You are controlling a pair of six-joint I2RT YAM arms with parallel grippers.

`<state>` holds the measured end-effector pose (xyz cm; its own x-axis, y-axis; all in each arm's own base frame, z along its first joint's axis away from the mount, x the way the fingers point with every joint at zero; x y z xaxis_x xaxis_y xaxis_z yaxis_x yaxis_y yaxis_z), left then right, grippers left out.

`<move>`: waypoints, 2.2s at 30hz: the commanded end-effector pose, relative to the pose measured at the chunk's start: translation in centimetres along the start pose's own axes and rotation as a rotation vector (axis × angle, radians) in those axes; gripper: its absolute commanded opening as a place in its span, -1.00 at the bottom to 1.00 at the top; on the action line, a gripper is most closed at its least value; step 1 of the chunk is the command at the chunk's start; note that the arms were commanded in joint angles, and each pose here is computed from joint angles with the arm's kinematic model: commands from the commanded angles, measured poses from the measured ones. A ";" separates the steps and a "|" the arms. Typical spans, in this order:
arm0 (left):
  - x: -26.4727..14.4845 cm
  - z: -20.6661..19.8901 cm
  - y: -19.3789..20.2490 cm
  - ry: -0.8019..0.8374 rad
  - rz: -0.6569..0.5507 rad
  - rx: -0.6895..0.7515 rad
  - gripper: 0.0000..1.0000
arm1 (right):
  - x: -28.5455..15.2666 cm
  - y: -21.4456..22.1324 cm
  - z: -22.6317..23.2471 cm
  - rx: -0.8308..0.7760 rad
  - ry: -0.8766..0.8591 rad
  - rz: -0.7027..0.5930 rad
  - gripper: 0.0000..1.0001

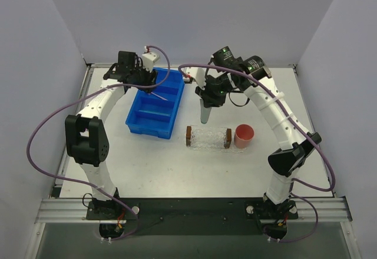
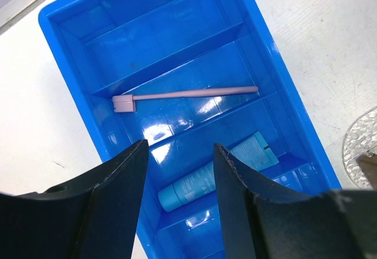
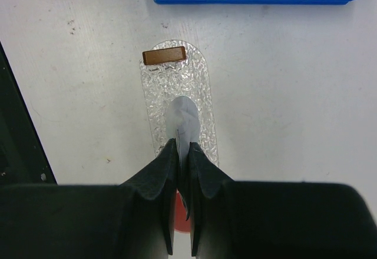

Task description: Prepare toiletry sets of a toothbrush and toothpaste on the tray

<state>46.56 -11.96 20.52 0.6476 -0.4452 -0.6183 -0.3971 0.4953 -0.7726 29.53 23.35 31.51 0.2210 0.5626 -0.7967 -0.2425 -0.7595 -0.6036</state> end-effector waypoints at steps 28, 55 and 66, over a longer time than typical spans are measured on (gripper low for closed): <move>-1.8 -0.5 1.3 -0.034 0.003 0.000 0.16 | 3.6 -0.2 1.2 0.117 0.065 0.006 -1.00; -0.5 0.1 1.1 -0.029 -0.001 -0.003 0.16 | 5.2 1.0 2.0 0.090 0.074 0.053 -1.00; -0.5 -0.2 1.9 -0.026 0.015 0.005 0.16 | 5.7 1.4 2.3 0.091 0.074 0.004 -1.00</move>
<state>44.55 -10.89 17.78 0.6159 -0.4019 -0.6776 -0.4606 0.5140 -0.7236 28.68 26.14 23.52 0.2338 0.4631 -0.8549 -0.3628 -0.7742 -0.5186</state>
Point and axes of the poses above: each gripper's point midway between its finger pads, its own x axis out along the fingers, its own z axis along the line the jaws close on, y = z × x, the point moved 4 cm from there along -x, back along the fingers, and after that the axes turned 9 degrees about x, right-handed, at the moved point
